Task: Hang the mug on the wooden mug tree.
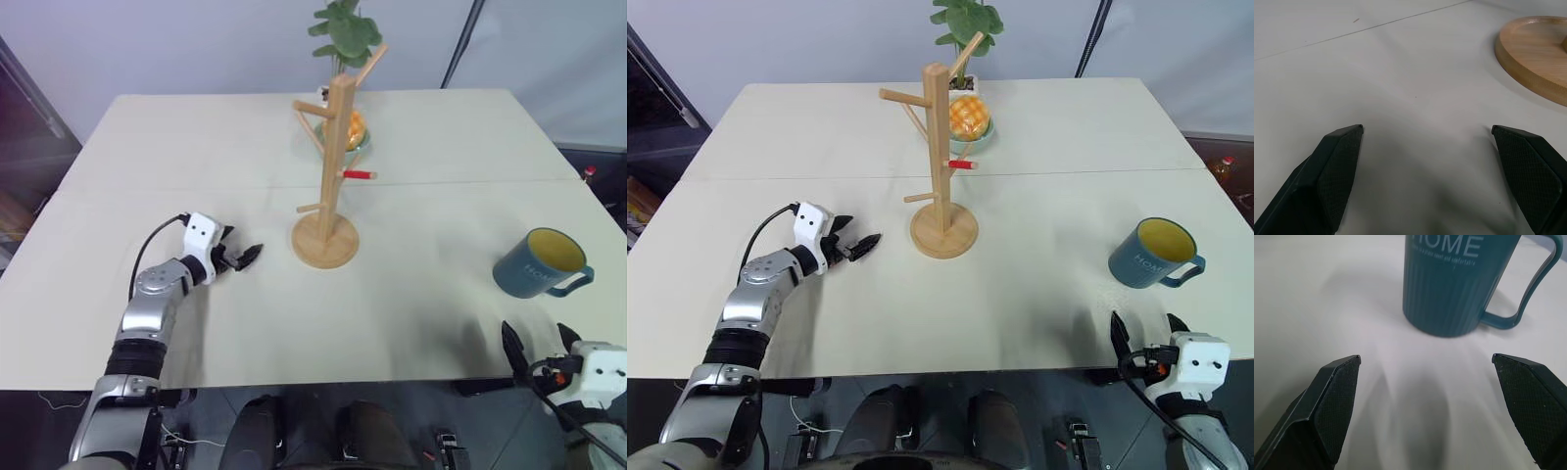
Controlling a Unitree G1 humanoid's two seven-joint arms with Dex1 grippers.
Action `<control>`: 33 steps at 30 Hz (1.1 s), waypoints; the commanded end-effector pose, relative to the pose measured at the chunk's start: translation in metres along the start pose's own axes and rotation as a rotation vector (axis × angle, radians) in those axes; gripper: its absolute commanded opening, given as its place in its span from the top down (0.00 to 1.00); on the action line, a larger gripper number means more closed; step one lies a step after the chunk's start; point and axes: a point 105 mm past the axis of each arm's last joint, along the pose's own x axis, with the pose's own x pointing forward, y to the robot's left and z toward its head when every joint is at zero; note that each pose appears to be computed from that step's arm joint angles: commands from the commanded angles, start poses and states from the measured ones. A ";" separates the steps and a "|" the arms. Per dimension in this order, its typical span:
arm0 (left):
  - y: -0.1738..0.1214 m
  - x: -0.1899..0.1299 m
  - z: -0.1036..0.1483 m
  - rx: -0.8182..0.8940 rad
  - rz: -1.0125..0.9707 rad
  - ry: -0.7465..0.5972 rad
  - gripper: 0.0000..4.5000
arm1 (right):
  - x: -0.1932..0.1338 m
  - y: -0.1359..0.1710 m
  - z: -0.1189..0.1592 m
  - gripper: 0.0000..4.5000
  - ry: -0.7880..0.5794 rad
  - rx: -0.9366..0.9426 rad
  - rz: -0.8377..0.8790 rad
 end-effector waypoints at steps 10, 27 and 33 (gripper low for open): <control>0.002 -0.012 -0.006 -0.021 -0.025 -0.025 0.00 | 0.005 -0.011 0.010 0.01 -0.044 -0.013 -0.034; -0.125 -0.071 0.041 0.130 -0.802 -0.126 0.00 | 0.020 -0.068 0.008 0.01 -0.029 -0.039 -0.288; -0.146 -0.072 0.053 0.161 -0.868 -0.139 0.00 | 0.028 -0.076 0.011 0.01 -0.039 -0.042 -0.320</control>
